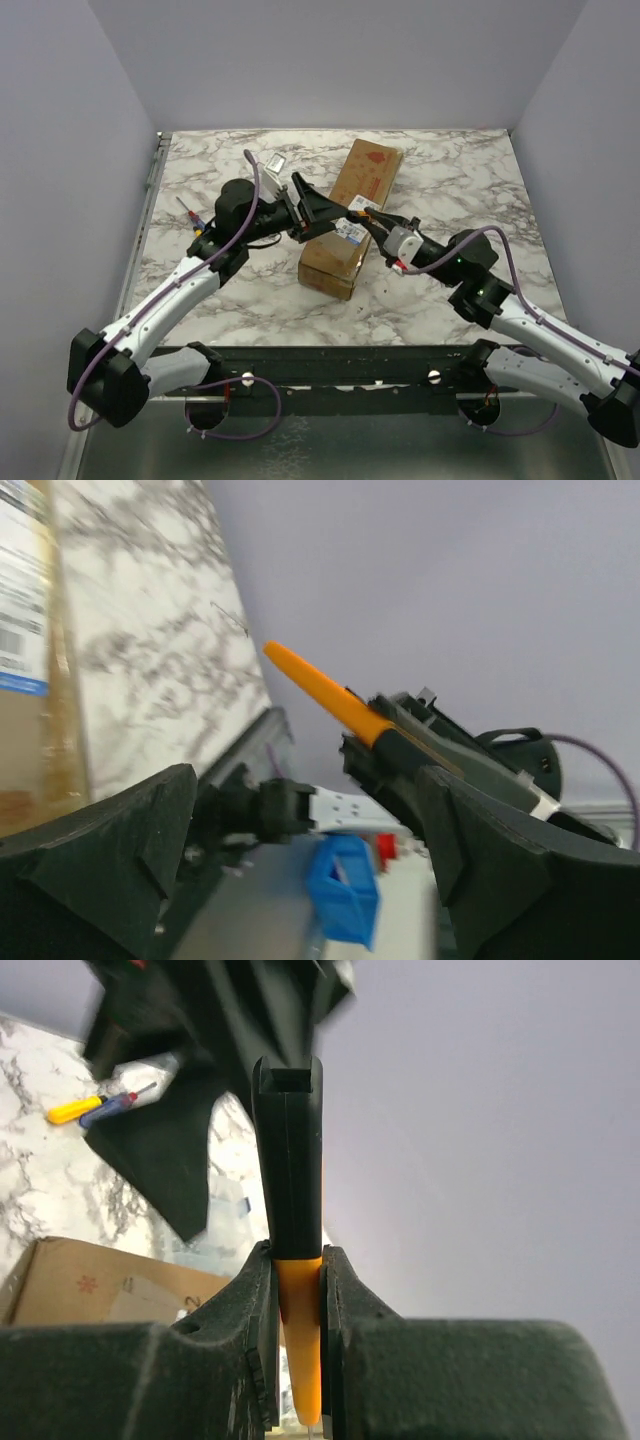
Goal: Unpack the express box
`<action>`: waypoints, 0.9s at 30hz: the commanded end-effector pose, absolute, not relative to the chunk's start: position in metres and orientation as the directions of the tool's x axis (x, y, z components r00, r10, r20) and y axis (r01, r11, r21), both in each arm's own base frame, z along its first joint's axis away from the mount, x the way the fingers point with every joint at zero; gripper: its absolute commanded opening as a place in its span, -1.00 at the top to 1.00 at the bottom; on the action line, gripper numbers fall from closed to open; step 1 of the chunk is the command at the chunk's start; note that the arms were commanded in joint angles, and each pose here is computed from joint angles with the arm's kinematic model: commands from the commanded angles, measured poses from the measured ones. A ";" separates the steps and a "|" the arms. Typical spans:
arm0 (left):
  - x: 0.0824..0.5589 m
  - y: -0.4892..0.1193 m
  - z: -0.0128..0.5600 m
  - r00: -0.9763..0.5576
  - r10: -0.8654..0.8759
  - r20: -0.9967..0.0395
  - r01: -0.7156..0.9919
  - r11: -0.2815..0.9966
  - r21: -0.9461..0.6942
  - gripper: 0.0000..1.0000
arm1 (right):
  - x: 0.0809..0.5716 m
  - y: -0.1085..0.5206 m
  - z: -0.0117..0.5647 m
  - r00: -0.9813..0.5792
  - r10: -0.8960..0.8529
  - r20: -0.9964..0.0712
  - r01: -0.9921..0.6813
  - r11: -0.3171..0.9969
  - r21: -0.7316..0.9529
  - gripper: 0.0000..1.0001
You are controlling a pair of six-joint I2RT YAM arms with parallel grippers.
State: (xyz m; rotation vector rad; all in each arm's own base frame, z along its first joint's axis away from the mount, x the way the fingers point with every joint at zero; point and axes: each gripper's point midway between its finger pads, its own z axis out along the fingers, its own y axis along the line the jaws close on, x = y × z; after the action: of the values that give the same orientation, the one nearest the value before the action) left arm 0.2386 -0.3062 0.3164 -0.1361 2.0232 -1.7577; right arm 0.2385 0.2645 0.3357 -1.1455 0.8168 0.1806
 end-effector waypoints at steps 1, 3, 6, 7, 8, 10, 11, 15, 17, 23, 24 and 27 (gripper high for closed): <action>0.254 -0.257 0.316 -0.697 -0.402 -0.593 0.423 0.437 -0.794 -0.95 | 0.260 0.252 0.346 0.452 -0.174 -0.875 -0.629 0.633 -0.451 0.99; 0.252 -0.246 0.334 -0.588 -0.398 -0.704 0.526 0.473 -0.707 -0.94 | 0.264 0.255 0.339 0.306 -0.122 -0.944 -0.695 0.650 -0.309 0.99; 0.233 -0.245 0.368 -0.433 -0.373 -0.820 0.715 0.411 -0.565 -0.97 | 0.261 0.267 0.320 0.041 -0.068 -0.997 -0.796 0.601 -0.074 0.99; 0.226 -0.247 0.374 -0.396 -0.371 -0.840 0.761 0.380 -0.526 -0.97 | 0.250 0.277 0.317 -0.011 -0.062 -0.998 -0.852 0.523 -0.023 0.99; 0.218 -0.250 0.380 -0.364 -0.371 -0.855 0.806 0.334 -0.488 -0.98 | 0.234 0.288 0.317 -0.049 -0.053 -0.997 -0.905 0.425 0.022 0.99; 0.212 -0.255 0.388 -0.337 -0.375 -0.863 0.847 0.281 -0.452 -0.97 | 0.206 0.304 0.325 -0.113 -0.017 -0.993 -0.961 0.255 0.105 0.99; 0.209 -0.258 0.393 -0.338 -0.373 -0.864 0.860 0.252 -0.445 -0.96 | 0.196 0.309 0.328 -0.141 -0.009 -0.990 -0.971 0.194 0.137 0.99; 0.202 -0.271 0.405 -0.366 -0.343 -0.865 0.883 0.166 -0.439 -0.85 | 0.180 0.316 0.335 -0.179 0.005 -0.984 -0.981 0.079 0.179 0.99; 0.206 -0.273 0.405 -0.380 -0.349 -0.857 0.873 0.171 -0.457 -0.77 | 0.176 0.317 0.339 -0.181 0.035 -0.983 -0.981 0.058 0.183 0.99; 0.197 -0.287 0.395 -0.432 -0.312 -0.846 0.865 0.123 -0.487 -0.51 | 0.181 0.321 0.338 -0.202 0.036 -0.979 -0.977 0.058 0.204 0.99; 0.194 -0.290 0.394 -0.438 -0.307 -0.845 0.864 0.116 -0.490 -0.48 | 0.182 0.322 0.338 -0.205 0.033 -0.978 -0.977 0.052 0.207 0.99; 0.187 -0.299 0.394 -0.440 -0.305 -0.845 0.866 0.103 -0.489 -0.30 | 0.185 0.325 0.338 -0.212 0.028 -0.977 -0.975 0.053 0.214 0.99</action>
State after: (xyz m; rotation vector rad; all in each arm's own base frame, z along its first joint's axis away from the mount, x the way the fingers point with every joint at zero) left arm 0.2026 -0.2884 0.3792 0.5358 1.4790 -1.4998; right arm 0.1893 0.3198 0.3248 -1.0195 1.4127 1.2804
